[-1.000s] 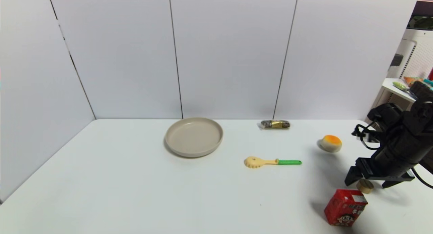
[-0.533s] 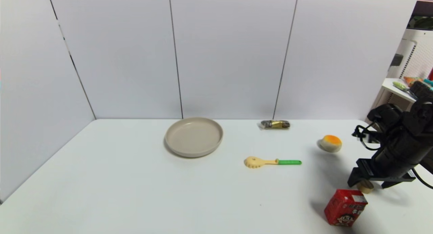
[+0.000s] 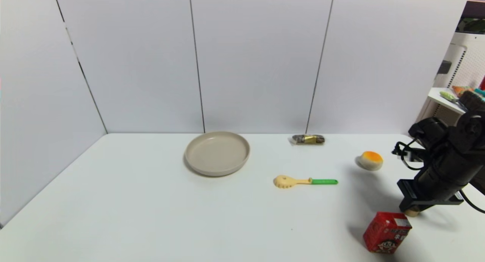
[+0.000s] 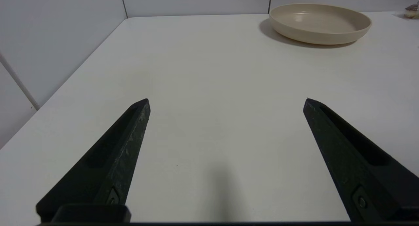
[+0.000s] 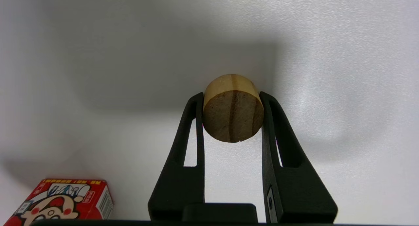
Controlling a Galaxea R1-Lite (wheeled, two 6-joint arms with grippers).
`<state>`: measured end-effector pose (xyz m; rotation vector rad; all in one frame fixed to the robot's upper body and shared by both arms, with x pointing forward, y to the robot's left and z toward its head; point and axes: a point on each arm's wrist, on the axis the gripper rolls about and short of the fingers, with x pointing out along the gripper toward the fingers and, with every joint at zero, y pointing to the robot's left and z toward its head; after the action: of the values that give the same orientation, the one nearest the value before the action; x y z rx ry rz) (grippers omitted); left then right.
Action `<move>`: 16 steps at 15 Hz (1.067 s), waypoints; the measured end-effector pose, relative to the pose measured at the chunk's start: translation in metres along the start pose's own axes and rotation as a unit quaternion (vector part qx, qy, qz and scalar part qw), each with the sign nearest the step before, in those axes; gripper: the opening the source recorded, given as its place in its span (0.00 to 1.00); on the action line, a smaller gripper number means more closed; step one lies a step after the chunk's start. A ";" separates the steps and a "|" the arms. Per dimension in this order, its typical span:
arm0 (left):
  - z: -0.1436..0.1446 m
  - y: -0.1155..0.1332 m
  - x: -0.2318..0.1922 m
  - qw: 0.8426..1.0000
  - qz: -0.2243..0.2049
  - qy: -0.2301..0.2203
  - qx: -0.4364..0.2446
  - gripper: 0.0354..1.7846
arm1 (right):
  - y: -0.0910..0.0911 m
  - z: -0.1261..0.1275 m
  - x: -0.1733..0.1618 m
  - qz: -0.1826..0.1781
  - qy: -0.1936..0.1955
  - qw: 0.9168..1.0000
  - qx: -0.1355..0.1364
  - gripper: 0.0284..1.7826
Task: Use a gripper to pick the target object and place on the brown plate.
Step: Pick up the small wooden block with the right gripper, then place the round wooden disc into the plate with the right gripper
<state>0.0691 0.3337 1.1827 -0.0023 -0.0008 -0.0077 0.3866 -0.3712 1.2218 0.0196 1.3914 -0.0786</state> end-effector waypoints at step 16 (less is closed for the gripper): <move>0.000 0.000 0.000 1.000 0.000 0.000 0.000 0.94 | 0.176 0.060 -0.127 0.103 -0.304 0.924 -0.208 0.25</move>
<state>0.0690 0.3337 1.1828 -0.0028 -0.0013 -0.0077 0.4351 -0.1940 1.3518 -0.1978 0.7546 0.3641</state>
